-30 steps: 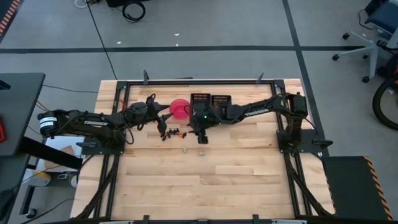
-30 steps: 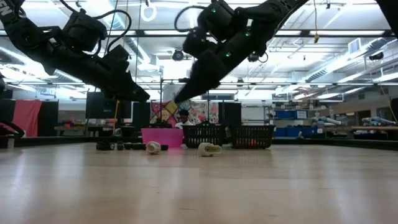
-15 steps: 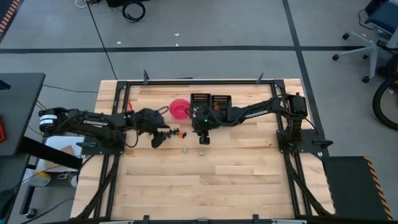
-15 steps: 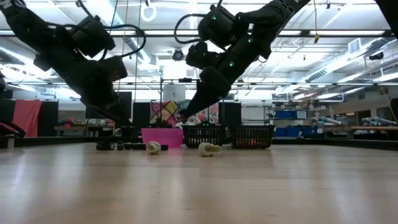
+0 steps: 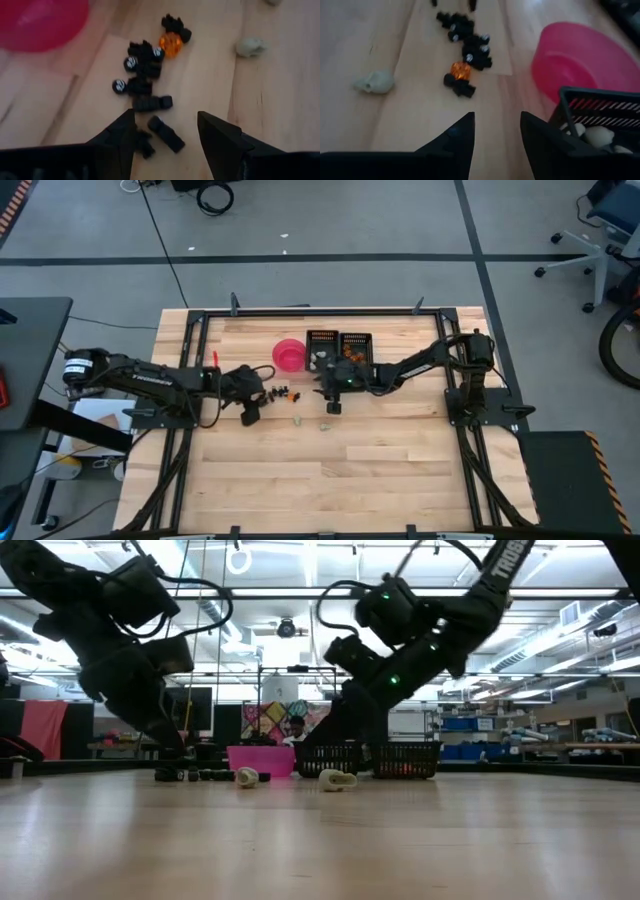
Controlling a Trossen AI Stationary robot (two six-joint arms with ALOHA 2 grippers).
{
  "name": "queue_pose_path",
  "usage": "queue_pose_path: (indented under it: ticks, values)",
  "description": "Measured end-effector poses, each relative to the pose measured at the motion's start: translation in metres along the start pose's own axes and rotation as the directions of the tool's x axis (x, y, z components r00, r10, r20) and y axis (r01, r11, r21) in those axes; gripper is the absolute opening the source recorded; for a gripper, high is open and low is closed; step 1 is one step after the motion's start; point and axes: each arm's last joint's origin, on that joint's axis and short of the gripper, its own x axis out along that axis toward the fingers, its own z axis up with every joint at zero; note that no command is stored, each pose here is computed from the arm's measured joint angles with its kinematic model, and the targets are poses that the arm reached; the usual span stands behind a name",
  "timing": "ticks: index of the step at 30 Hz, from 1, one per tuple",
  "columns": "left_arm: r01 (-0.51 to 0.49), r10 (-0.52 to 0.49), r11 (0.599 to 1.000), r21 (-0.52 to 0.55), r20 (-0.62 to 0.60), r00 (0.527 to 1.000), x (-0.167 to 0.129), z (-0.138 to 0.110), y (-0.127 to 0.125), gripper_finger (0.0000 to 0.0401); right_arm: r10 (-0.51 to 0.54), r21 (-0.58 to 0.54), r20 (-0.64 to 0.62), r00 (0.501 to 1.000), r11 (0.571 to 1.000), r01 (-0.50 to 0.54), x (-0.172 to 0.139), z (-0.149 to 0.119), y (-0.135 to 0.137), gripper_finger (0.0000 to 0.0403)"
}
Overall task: Sort Halloween decoration
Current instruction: Put the black skeleton toy into the red bowl
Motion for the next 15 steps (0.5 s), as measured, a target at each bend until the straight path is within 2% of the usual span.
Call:
queue_pose_path:
  ticks: [8, 15]
  values:
    - [-0.036, 0.034, 0.999, -0.036, -0.044, 0.998, 0.001, -0.007, -0.009, 0.0172, -0.020, 0.013, 0.046, 0.999, 1.000, 0.019, -0.005, -0.012, 0.001, 0.0162]
    - [-0.088, 0.090, 0.996, 0.028, -0.055, 0.994, 0.009, -0.013, -0.019, 0.0172, -0.018, 0.028, 0.039, 0.999, 0.999, 0.017, -0.005, -0.013, 0.001, 0.0162]
